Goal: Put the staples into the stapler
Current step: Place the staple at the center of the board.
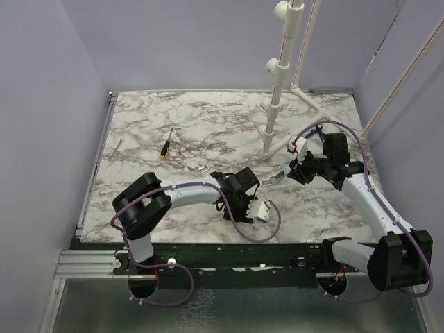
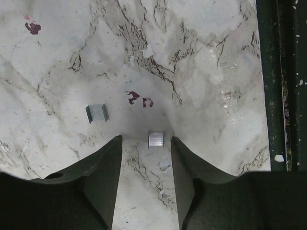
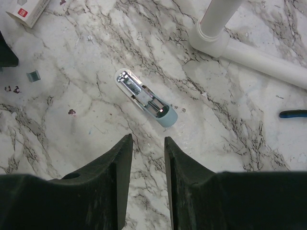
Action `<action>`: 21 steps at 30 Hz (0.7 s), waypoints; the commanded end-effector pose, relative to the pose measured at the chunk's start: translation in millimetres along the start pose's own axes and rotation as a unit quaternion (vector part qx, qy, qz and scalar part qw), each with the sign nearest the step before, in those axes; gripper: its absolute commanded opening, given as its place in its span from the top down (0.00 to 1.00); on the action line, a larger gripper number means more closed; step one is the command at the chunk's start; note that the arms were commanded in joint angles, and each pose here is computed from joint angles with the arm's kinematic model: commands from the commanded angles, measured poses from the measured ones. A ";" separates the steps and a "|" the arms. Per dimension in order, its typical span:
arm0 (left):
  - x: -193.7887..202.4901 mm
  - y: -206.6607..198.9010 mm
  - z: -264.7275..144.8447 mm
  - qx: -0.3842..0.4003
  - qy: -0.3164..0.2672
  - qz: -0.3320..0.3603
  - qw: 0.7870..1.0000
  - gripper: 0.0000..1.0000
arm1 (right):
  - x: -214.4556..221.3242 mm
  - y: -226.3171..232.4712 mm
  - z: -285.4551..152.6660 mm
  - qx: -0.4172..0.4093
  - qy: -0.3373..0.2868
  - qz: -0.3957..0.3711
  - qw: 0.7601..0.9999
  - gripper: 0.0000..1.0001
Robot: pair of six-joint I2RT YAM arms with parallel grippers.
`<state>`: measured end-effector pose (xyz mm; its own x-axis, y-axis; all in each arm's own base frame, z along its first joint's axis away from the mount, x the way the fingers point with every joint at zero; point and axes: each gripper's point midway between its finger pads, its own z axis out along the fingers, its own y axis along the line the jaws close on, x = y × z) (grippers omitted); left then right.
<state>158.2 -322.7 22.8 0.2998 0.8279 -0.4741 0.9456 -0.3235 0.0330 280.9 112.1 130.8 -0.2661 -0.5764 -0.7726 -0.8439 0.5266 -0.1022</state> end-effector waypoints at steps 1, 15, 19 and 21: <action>-1.7 -4.6 -5.1 0.009 -0.024 0.010 1.000 0.52 | 5.9 0.9 2.0 0.002 0.007 -0.007 1.000 0.63; 12.6 -9.7 -1.5 0.030 -0.042 0.002 0.999 0.64 | 7.0 0.8 2.5 0.001 0.010 -0.004 1.000 0.63; 11.8 -12.1 -0.8 0.030 -0.049 -0.004 0.998 0.62 | 7.0 0.8 2.9 0.001 0.010 -0.005 1.000 0.63; 11.9 -14.1 -0.2 0.034 -0.051 -0.005 0.998 0.61 | 7.3 0.5 2.9 0.001 0.010 -0.005 1.000 0.63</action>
<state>161.4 -311.4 20.8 0.2928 0.7938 -0.5331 0.9416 -0.3365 0.0162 279.6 111.7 128.4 -0.2709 -0.5778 -0.7699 -0.8441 0.5271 -0.0985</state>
